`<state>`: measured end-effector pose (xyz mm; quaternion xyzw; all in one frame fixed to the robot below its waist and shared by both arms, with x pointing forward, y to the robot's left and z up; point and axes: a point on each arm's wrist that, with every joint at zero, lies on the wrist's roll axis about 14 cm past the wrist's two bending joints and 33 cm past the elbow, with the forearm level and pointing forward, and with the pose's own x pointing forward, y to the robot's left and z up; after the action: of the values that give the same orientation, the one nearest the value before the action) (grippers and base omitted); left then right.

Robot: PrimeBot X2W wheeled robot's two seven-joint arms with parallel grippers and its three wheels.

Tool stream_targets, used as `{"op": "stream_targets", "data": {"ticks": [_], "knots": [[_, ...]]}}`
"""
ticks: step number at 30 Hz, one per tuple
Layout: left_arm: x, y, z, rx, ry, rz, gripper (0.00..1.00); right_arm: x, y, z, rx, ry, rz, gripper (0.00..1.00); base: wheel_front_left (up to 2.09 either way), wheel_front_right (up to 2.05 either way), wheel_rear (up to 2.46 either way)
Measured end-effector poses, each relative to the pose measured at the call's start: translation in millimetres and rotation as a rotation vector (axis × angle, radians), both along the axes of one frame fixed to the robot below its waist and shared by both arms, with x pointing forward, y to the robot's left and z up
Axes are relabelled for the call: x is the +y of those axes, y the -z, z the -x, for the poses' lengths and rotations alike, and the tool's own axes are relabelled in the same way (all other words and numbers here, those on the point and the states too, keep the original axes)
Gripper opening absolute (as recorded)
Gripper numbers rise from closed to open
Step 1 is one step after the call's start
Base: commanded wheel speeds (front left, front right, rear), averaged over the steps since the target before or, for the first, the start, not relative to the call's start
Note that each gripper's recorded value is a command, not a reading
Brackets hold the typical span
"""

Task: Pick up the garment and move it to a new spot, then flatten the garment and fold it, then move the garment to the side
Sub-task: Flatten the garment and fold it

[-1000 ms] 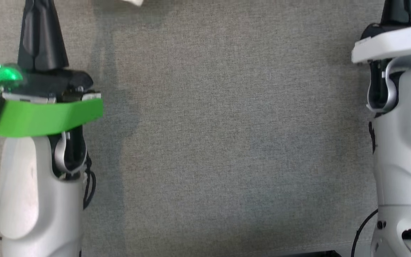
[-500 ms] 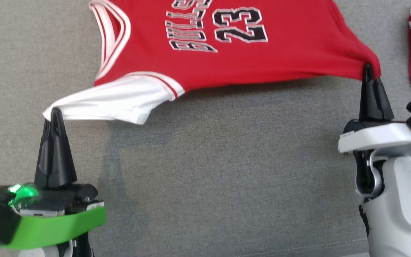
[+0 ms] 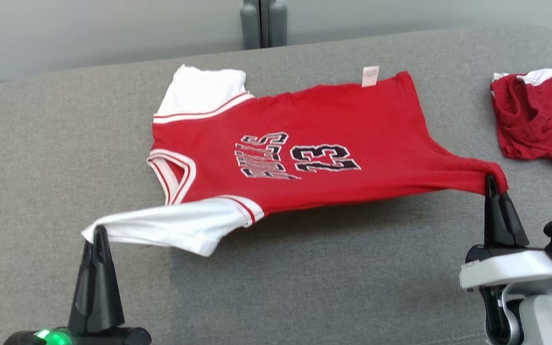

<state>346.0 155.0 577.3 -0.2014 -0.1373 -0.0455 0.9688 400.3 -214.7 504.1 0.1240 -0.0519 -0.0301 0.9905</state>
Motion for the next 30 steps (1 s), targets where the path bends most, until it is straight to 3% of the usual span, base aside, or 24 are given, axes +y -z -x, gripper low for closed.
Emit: {"op": "stream_targets", "data": {"ticks": [8, 17, 24, 30], "knots": [[-13, 28, 23, 0.095, 0.047, -0.012, 0.0, 0, 24, 31, 0.098, -0.004, 0.005, 0.0, 0.0, 0.0, 0.0], [-18, 74, 18, 0.233, 0.072, -0.009, 0.0, 3, 67, 28, 0.228, -0.005, -0.018, 0.0, 0.0, 0.0, 0.0], [-27, 84, -11, 0.233, 0.112, -0.042, 0.0, 7, 85, 15, 0.278, -0.014, -0.027, 0.0, 0.0, 0.0, 0.0], [-31, 80, -57, 0.192, 0.137, -0.095, 0.0, 14, 77, -15, 0.241, -0.029, -0.072, 0.0, 0.0, 0.0, 0.0]]}}
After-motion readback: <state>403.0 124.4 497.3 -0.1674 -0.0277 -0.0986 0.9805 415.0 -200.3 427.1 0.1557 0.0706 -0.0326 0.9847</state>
